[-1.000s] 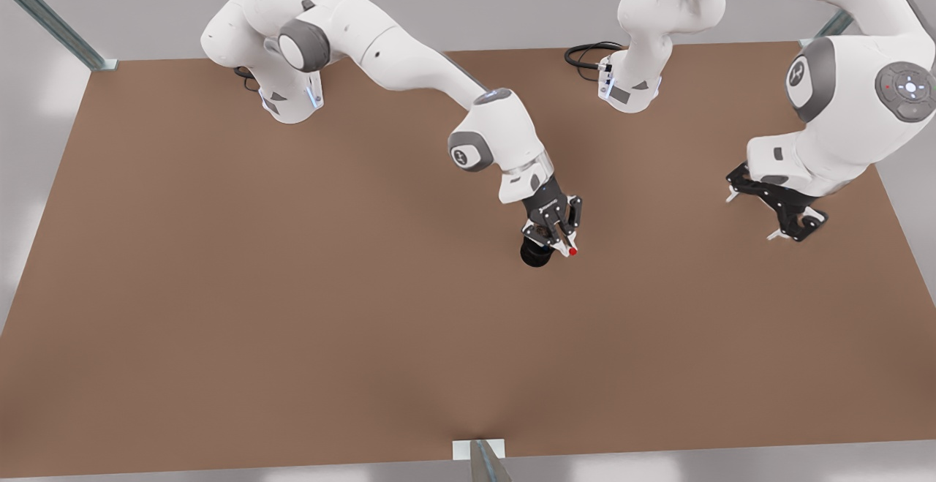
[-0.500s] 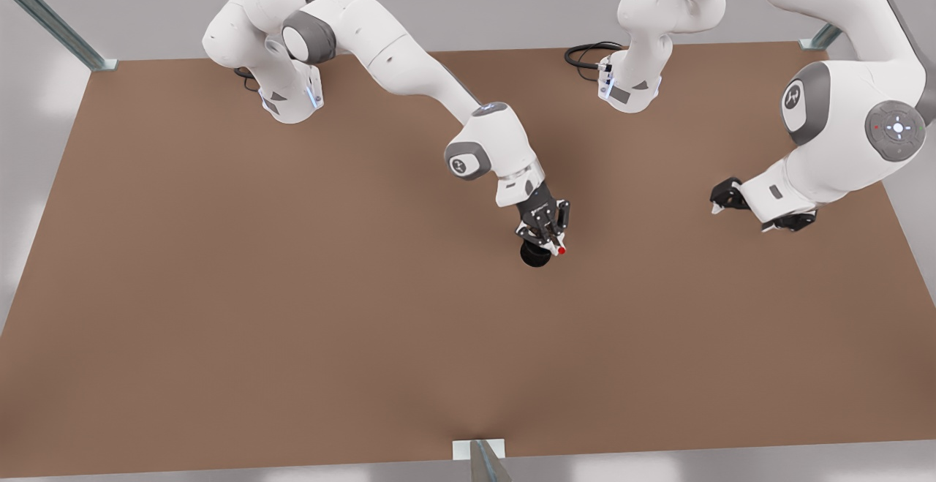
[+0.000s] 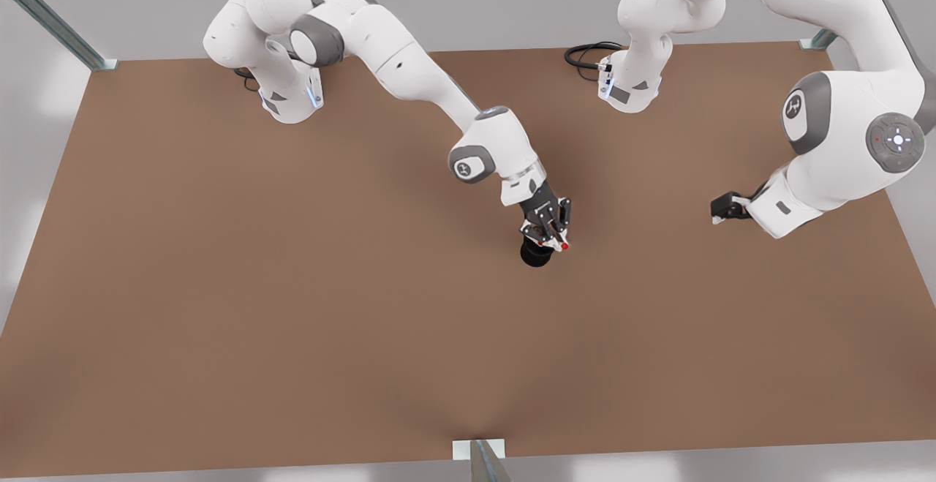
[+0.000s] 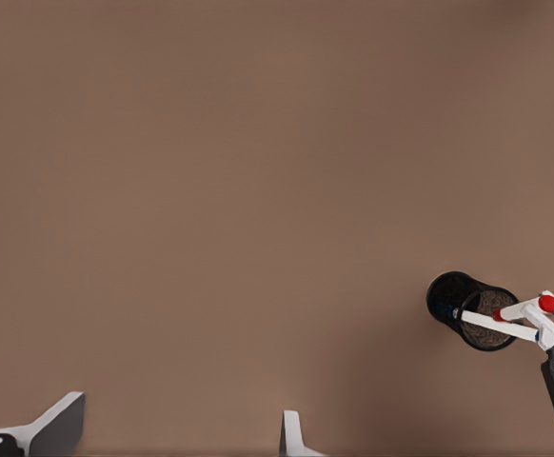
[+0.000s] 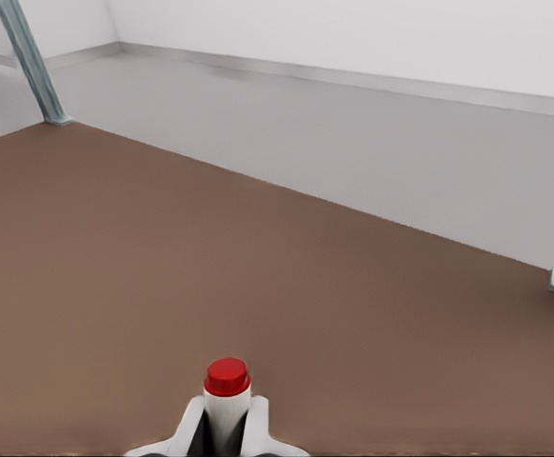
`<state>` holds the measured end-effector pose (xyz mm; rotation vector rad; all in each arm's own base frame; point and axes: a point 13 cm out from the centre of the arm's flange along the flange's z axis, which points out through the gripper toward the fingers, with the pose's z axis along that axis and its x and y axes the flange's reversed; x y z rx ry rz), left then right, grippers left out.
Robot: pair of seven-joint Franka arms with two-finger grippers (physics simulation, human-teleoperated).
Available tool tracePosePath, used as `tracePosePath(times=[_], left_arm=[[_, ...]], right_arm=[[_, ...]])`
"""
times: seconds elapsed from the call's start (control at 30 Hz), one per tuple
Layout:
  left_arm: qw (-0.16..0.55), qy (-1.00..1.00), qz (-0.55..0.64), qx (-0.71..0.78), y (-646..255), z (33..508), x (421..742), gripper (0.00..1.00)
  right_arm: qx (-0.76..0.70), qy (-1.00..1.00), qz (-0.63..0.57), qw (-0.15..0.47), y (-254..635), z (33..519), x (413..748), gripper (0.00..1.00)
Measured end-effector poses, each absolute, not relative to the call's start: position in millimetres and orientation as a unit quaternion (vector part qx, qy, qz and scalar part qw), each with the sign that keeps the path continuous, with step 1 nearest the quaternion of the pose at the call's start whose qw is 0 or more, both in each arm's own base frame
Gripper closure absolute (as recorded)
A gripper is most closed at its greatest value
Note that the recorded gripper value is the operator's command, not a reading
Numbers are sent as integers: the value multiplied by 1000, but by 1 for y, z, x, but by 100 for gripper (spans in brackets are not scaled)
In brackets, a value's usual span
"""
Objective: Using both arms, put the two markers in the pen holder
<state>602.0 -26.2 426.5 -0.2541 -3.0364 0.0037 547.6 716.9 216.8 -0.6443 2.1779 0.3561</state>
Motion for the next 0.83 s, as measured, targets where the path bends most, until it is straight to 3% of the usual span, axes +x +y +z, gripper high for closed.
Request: tracePosePath(times=[0.03,0.13,0.2,0.27,0.33,0.4,0.47,0.53,0.63,0.83], left_arm=[[47,-996,1,-78,-25,426,602,0],[46,-997,1,-65,-25,427,603,0],[46,-997,0,-58,-26,427,603,0],[46,-998,0,-52,-27,427,603,0],[46,-998,0,-48,-28,427,603,0],[47,-998,-1,-44,-29,425,603,0],[52,-998,-1,-40,-30,421,602,0],[57,-998,-1,-35,-30,417,602,0],[66,-997,-4,-31,-30,407,603,0],[68,-997,-9,-27,-34,396,617,0]], right_arm=[[-258,870,135,398,708,197,542,0],[-255,869,140,400,702,207,538,0],[-226,867,154,417,693,284,556,0],[-156,879,146,426,636,377,609,0],[-47,901,138,408,530,474,664,0],[71,927,110,351,367,524,704,0],[173,946,84,263,194,513,706,0],[209,959,57,183,112,480,681,0],[181,978,34,102,106,453,644,0],[115,993,13,36,98,425,628,0]])
